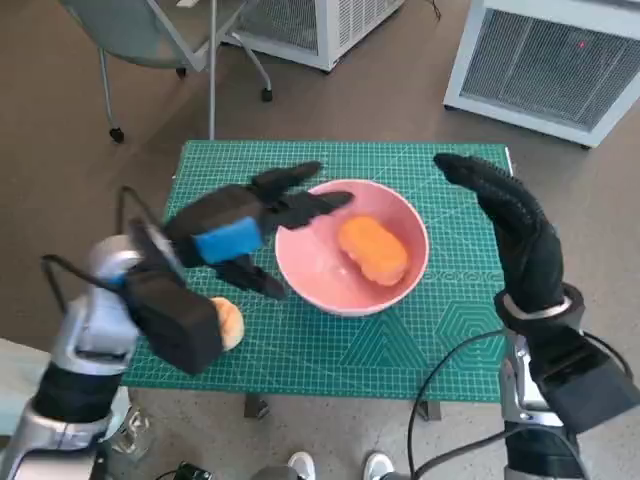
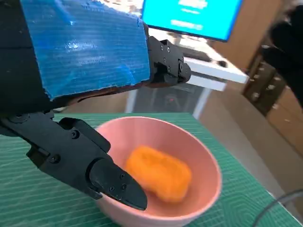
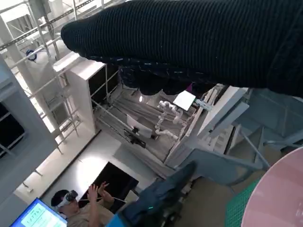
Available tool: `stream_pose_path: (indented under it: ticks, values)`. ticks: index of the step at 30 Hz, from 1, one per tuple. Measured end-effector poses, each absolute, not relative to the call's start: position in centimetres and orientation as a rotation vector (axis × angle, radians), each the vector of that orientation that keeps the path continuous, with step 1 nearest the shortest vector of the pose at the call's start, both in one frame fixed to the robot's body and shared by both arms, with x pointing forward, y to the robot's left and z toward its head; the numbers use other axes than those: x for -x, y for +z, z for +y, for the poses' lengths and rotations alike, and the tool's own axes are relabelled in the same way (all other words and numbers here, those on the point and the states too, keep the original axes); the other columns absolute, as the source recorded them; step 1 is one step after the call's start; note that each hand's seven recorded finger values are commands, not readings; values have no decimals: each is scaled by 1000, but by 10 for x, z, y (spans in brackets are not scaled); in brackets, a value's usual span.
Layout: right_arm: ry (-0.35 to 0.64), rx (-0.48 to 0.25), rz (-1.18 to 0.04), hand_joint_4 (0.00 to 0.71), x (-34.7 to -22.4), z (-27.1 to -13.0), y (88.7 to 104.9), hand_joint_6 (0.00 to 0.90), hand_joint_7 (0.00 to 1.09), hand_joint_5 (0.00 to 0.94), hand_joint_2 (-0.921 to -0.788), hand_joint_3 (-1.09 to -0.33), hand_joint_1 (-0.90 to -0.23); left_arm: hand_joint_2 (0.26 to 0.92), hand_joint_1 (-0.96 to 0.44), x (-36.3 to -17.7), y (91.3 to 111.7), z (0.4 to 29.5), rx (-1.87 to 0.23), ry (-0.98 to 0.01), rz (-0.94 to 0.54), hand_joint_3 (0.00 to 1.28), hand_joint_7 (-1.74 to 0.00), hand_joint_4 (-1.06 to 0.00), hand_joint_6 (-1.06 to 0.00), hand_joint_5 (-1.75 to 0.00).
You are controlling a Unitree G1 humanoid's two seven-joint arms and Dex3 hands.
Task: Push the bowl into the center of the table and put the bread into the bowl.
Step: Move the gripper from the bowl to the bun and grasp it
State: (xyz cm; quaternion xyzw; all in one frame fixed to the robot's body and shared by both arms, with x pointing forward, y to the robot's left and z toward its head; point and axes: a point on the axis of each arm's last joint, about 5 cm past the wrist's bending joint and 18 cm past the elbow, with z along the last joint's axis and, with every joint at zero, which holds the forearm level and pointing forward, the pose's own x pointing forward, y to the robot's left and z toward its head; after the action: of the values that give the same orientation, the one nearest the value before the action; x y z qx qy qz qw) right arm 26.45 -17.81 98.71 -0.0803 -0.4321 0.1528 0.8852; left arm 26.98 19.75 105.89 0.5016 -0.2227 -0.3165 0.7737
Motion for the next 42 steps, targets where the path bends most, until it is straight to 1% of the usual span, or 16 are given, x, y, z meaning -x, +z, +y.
stream_pose_path:
  ticks: [4,12,21,28,35,42]
  values:
    - [322,167,-898,63,-264,-178,987,-1,343,3,-921,-803,-670,686,-320,-262,1064,212,-1111,-656,-430,1,0,1,-191,1]
    - [324,166,-894,63,-265,-178,986,-1,342,3,-921,-803,-671,674,-275,-245,1067,236,-1167,-626,-314,0,0,1,-186,1]
    - [338,156,-881,62,-266,-179,984,-1,342,2,-921,-805,-655,677,-213,-234,1065,251,-1197,-622,-158,2,-3,0,-191,0]
    - [362,137,-875,61,-269,-179,984,-1,340,1,-921,-806,-654,683,-195,-231,1057,257,-1173,-623,-44,4,-6,-5,-202,-2]
    - [380,117,-871,59,-271,-179,983,-1,337,0,-921,-806,-654,696,-231,-229,1046,259,-1155,-629,39,6,-11,-39,-225,-10]
    - [389,114,-867,57,-271,-180,983,-1,336,0,-921,-807,-655,704,-214,-227,1031,256,-1149,-666,132,7,-8,-56,-237,-6]
